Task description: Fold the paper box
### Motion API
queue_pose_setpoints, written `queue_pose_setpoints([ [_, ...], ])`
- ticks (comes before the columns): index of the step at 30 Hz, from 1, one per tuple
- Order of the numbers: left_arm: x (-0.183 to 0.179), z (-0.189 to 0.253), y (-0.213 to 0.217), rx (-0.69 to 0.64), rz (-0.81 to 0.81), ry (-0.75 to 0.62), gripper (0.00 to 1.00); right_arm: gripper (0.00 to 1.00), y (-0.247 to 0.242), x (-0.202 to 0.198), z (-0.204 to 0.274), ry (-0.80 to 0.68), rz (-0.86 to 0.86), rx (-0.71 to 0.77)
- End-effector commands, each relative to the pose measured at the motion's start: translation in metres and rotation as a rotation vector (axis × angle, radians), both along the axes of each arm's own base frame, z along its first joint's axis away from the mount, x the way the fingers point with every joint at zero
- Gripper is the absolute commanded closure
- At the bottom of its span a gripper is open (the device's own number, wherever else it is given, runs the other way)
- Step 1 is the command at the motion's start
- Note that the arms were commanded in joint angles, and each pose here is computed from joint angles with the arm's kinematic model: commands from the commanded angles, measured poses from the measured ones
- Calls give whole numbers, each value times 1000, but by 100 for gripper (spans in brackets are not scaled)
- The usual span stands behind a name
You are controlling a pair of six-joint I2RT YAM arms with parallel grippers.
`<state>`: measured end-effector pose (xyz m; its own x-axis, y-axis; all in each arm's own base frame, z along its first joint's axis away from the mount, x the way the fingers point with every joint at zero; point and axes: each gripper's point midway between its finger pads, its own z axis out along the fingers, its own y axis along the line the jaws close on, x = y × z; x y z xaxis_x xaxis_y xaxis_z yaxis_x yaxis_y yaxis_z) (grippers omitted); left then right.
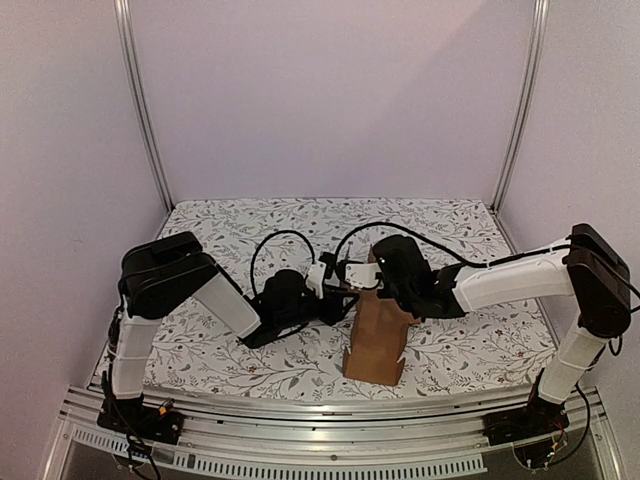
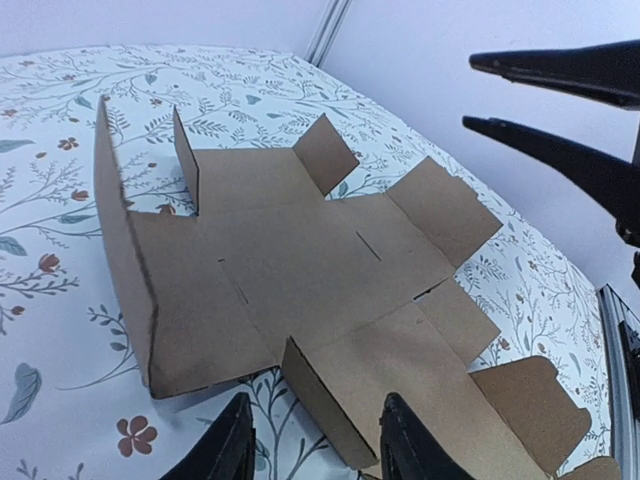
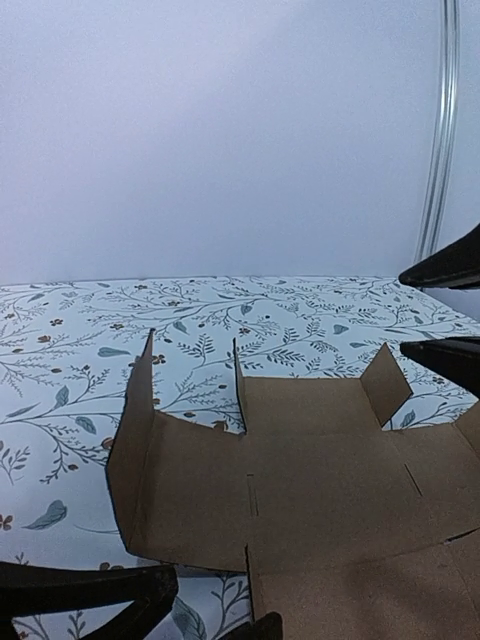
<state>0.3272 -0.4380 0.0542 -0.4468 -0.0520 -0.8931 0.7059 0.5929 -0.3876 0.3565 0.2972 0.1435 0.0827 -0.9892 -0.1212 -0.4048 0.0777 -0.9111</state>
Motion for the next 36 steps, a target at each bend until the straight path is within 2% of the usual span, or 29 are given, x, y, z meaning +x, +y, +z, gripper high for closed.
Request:
queue_pose_setpoints([
  [1,-5,-4,-10,-6,-17,-3,57,83,-2,-6,8,16,-9,40],
  [4,-8,2,-4,-18,-8,-8,57,83,-4,-5,13,68,-5,63],
  [6,-10,10,1,-23,-3,-19,57,80,-14,0,17,184,-27,87],
  [10,-9,32,6,-18,12,-21,56,66,-48,29,30,415,-181,327],
  [13,-1,38,10,44,63,44,51,57,-67,47,29,532,-298,418],
  [17,21,36,11,184,134,193,45,55,-79,66,22,640,-385,513],
  [23,39,25,10,410,167,367,43,52,-87,68,16,671,-442,581],
  [29,48,28,13,505,192,397,47,51,-94,59,5,678,-458,610],
  [34,56,14,12,539,171,459,57,51,-101,60,8,672,-467,628],
  [36,59,9,10,546,167,467,67,51,-104,61,9,671,-473,641],
])
